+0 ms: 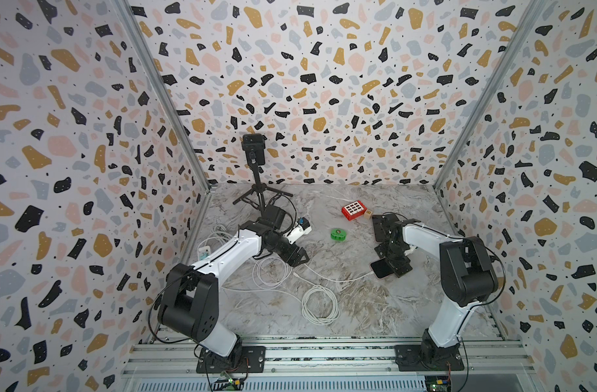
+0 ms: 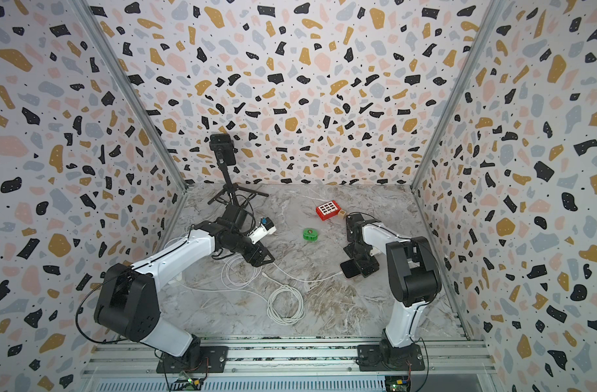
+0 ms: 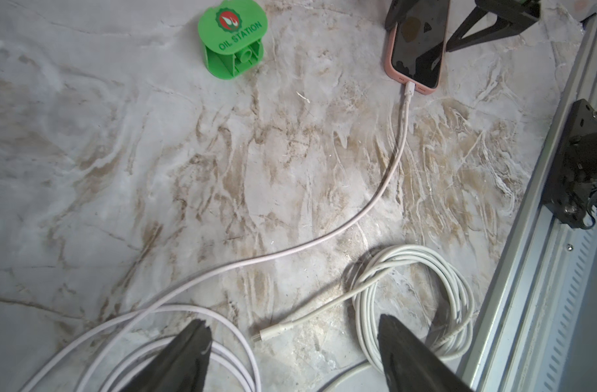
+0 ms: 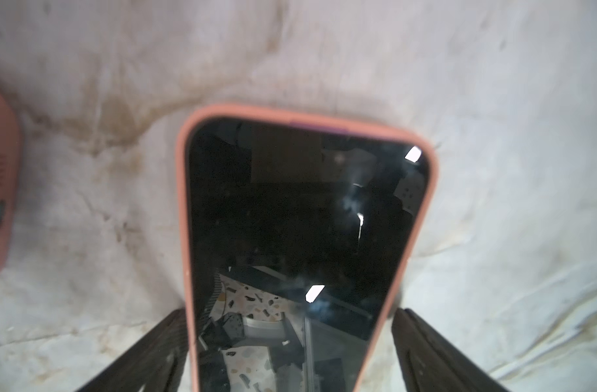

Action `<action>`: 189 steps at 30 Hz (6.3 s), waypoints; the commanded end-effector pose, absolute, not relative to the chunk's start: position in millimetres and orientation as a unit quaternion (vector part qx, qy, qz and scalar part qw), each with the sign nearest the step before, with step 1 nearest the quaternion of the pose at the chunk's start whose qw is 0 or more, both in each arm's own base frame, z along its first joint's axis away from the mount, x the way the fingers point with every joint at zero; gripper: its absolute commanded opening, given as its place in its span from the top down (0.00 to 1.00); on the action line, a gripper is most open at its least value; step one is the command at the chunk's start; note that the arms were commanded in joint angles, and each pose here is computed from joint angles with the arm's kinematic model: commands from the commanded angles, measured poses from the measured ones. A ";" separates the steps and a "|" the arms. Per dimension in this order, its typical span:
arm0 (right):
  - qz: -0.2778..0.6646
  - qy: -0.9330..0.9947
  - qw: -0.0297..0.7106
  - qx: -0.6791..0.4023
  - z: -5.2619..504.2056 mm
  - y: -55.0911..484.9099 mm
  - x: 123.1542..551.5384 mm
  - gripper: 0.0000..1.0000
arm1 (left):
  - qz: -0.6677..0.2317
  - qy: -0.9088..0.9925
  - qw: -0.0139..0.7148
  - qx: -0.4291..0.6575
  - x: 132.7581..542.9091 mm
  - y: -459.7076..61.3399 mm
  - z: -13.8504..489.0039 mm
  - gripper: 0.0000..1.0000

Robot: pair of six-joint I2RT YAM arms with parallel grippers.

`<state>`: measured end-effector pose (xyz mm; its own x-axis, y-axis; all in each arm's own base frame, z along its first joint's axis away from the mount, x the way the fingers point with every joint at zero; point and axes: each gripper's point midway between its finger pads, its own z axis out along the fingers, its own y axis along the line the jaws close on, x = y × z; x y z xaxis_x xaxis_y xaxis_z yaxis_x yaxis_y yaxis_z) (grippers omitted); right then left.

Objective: Plug the charging cable into the phone
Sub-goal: Adjust the phone at the center of the board, then pick up the charging cable from the center of the board.

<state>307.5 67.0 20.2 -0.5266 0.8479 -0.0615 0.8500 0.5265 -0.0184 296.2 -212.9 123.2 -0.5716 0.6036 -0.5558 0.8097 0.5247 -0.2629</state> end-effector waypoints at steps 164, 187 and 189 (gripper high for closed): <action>0.539 0.732 0.415 -0.045 298.1 303.6 306.4 0.47 | -0.580 0.660 0.177 0.445 237.3 -311.3 240.9 1.00; 0.569 0.694 0.430 -0.100 315.4 305.6 285.0 1.00 | -0.573 0.667 0.186 0.438 242.7 -312.1 255.4 0.28; 0.572 0.695 0.424 -0.099 312.2 305.7 282.9 1.00 | -0.576 0.665 0.194 0.434 245.6 -313.9 264.7 0.28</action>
<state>292.2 308.4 286.8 -0.6695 0.3282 -0.6664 -0.5534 0.3781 0.7422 243.3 -310.4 230.0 -0.5827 0.4035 -0.7054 0.7699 -0.0038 -0.6382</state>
